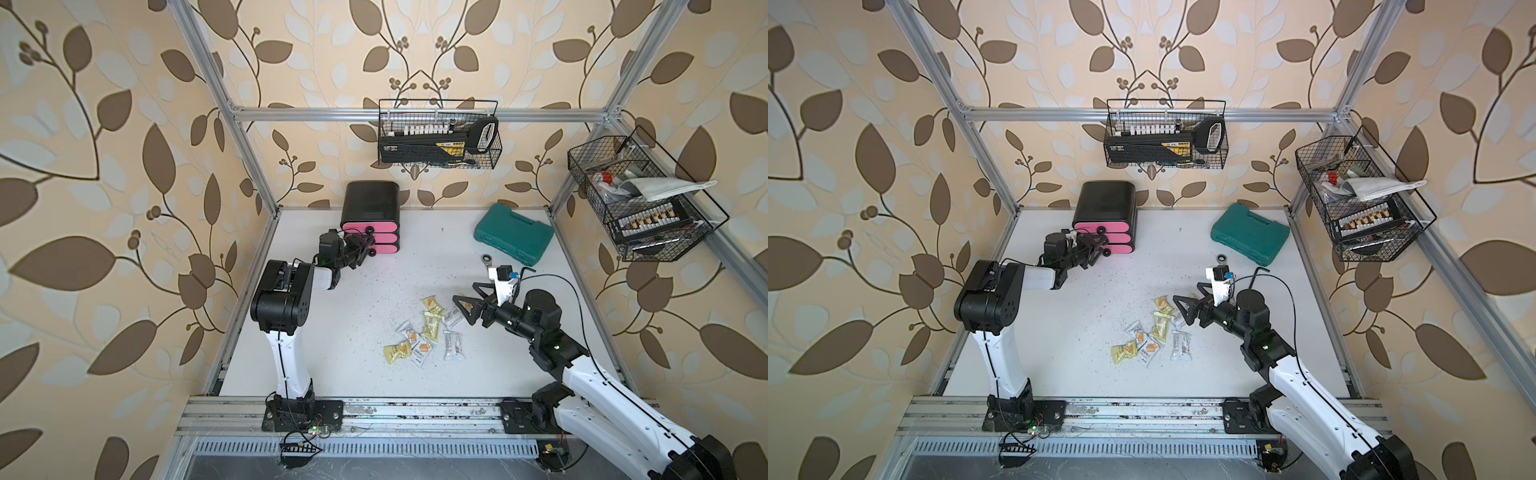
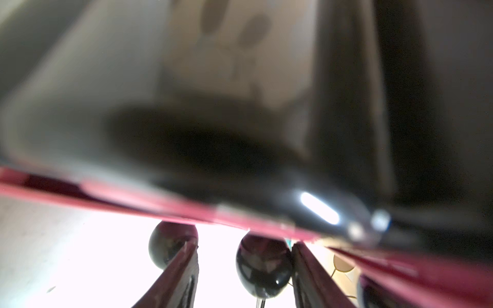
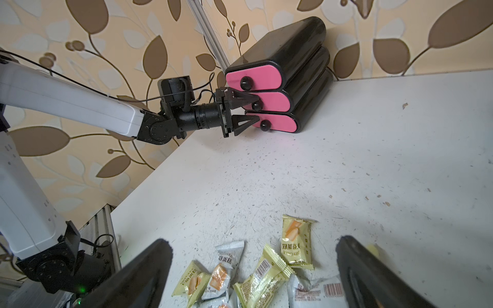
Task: Place the cookies into the drawer by color
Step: Open the drawer in the storage box.
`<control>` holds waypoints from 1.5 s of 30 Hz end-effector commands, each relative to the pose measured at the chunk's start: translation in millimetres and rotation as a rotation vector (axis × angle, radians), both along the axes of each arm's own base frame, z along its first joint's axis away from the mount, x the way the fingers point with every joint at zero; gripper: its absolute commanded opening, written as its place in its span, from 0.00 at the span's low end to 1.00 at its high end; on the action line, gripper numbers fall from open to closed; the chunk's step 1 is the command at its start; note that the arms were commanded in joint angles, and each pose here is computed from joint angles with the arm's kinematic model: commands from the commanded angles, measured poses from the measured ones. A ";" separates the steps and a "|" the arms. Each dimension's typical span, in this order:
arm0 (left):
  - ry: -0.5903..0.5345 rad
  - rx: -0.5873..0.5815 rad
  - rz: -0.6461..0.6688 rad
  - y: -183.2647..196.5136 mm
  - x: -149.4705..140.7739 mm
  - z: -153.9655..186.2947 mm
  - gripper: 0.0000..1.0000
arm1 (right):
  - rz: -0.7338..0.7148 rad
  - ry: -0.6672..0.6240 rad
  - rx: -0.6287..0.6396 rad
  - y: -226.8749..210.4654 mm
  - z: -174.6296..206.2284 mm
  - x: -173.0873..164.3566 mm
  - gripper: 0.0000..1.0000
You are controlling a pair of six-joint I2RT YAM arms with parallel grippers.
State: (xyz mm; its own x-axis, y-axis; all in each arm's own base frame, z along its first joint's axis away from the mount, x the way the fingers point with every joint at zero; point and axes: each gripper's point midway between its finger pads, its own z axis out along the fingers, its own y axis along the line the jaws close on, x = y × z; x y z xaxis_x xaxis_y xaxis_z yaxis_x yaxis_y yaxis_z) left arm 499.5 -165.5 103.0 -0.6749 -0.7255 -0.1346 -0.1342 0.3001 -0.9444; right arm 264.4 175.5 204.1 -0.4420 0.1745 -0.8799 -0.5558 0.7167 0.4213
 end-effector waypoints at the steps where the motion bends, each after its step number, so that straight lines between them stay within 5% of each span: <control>1: -0.071 0.042 0.028 -3.9 4.9 19.1 0.57 | -0.001 -0.044 0.007 0.8 14.0 0.7 0.99; 14: -0.063 0.124 0.102 -0.8 8.1 16.2 0.42 | -0.003 -0.054 0.011 -0.4 17.5 -1.2 0.99; 23: -0.086 0.101 0.102 -5.2 14.0 22.0 0.54 | -0.005 -0.056 0.011 -0.9 18.1 -1.2 0.99; 32: -0.083 0.055 0.115 -6.2 16.1 16.7 0.25 | -0.007 -0.055 0.010 -1.5 18.0 -1.4 0.99; 45: -0.119 0.070 0.113 -4.0 -7.6 30.7 0.17 | -0.004 -0.051 0.008 -0.6 16.8 -0.9 0.99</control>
